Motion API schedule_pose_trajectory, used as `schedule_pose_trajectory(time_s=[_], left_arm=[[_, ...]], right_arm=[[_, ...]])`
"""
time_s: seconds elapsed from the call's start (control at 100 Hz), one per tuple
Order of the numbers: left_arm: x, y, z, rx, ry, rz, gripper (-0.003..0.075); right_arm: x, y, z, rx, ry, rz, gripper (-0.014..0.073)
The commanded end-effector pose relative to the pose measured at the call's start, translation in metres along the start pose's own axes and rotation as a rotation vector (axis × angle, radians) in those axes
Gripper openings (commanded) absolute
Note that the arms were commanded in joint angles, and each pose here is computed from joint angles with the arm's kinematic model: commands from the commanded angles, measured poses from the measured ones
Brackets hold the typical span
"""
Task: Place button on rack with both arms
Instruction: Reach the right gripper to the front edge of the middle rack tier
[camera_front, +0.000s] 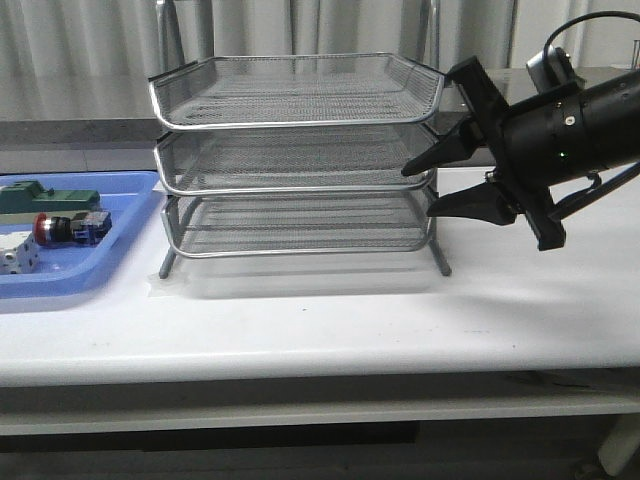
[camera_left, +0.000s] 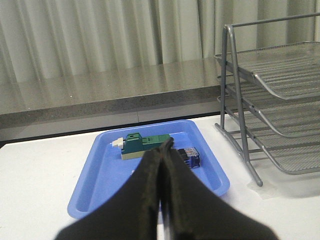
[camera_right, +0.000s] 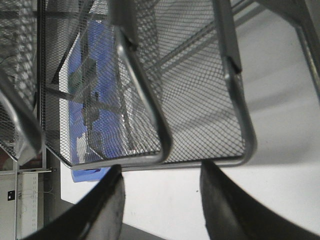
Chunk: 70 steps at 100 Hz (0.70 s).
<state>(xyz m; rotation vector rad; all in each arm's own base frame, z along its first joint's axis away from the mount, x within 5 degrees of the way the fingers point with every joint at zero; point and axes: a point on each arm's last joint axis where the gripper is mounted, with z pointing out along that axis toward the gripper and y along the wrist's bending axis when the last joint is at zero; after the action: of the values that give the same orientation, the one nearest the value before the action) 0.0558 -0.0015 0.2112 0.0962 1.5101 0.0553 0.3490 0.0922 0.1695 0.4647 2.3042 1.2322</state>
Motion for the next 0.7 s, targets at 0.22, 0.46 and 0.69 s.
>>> schedule_pose_trajectory(time_s=[0.22, 0.46, 0.69], left_arm=[[0.009, -0.002, -0.001, 0.001, -0.061, -0.013, -0.0021], [0.009, -0.002, -0.001, 0.001, -0.061, -0.013, -0.0021], [0.009, -0.002, -0.001, 0.001, -0.061, -0.013, -0.0021]], right_arm=[[-0.023, 0.032, 0.000, -0.184, -0.072, 0.032, 0.0367], [-0.027, 0.030, 0.012, -0.227, -0.037, 0.038, 0.0321], [-0.029, 0.029, 0.016, -0.234, -0.031, 0.040, 0.0267]])
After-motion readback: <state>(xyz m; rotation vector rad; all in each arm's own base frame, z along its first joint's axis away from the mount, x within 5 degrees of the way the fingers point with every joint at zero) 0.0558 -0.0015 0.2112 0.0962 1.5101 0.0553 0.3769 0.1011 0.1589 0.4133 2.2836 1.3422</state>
